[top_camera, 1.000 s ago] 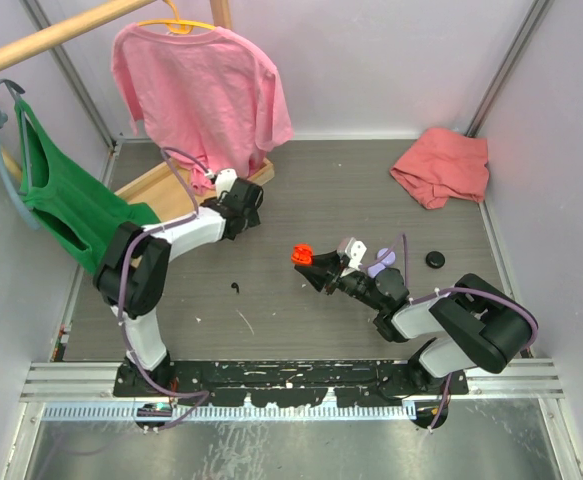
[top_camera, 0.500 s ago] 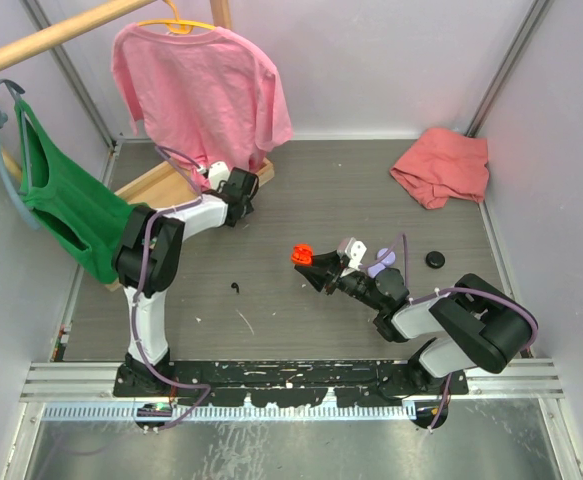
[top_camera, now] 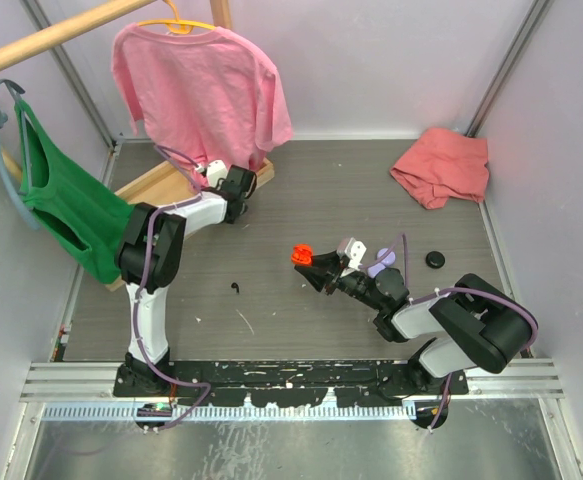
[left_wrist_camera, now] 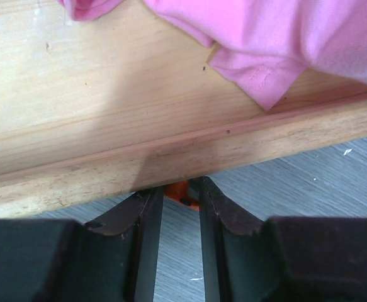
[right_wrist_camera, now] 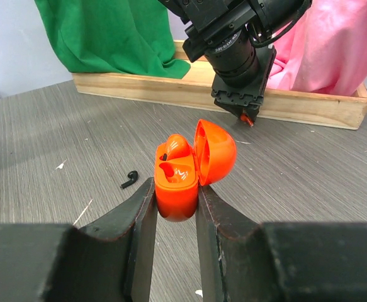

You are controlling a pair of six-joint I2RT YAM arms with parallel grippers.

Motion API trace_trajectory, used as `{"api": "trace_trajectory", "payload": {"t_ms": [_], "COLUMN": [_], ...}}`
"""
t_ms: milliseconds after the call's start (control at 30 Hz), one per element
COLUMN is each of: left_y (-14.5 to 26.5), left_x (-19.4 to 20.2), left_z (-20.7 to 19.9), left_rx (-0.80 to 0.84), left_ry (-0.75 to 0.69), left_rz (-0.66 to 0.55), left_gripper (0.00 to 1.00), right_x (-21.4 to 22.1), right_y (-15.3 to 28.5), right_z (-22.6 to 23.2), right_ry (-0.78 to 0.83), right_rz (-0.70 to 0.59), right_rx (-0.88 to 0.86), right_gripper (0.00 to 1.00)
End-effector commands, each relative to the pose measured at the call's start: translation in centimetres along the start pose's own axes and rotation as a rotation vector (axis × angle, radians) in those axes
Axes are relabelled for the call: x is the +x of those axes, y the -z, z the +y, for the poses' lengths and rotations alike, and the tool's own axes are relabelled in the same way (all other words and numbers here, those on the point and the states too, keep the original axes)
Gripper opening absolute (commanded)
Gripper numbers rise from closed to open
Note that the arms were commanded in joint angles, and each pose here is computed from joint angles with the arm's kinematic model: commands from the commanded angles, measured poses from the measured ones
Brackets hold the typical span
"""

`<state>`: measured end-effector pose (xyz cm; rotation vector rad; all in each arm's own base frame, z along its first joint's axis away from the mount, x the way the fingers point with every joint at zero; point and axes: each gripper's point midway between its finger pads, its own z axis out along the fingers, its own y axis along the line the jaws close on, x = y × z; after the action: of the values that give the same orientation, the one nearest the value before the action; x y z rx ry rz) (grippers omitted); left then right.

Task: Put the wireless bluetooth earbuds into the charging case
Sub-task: Move the earbud to the center of the board.

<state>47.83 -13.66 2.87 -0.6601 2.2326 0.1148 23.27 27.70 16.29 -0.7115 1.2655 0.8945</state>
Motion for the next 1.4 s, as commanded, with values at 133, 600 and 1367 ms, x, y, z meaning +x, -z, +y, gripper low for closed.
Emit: {"api": "trace_trajectory", "payload": {"t_ms": [133, 600, 1367], "left_y": [0.8, 6.7, 12.4], "left_x": [1.7, 9.6, 10.8], "left_z": [0.7, 0.8, 2.0], "left_rx": [0.028, 0.223, 0.314], "left_ry": [-0.035, -0.356, -0.727], "left_rz": [0.088, 0.387, 0.403], "left_gripper": [0.20, 0.14, 0.34], "right_x": [-2.9, -3.2, -3.0], "right_y": [-0.6, -0.5, -0.7], "right_z": [0.3, 0.3, 0.2], "right_ry": [0.053, 0.051, 0.045], "right_rz": [-0.096, -0.102, -0.093], "right_rx": [-0.022, -0.021, -0.018], "right_gripper": [0.01, 0.01, 0.01]}}
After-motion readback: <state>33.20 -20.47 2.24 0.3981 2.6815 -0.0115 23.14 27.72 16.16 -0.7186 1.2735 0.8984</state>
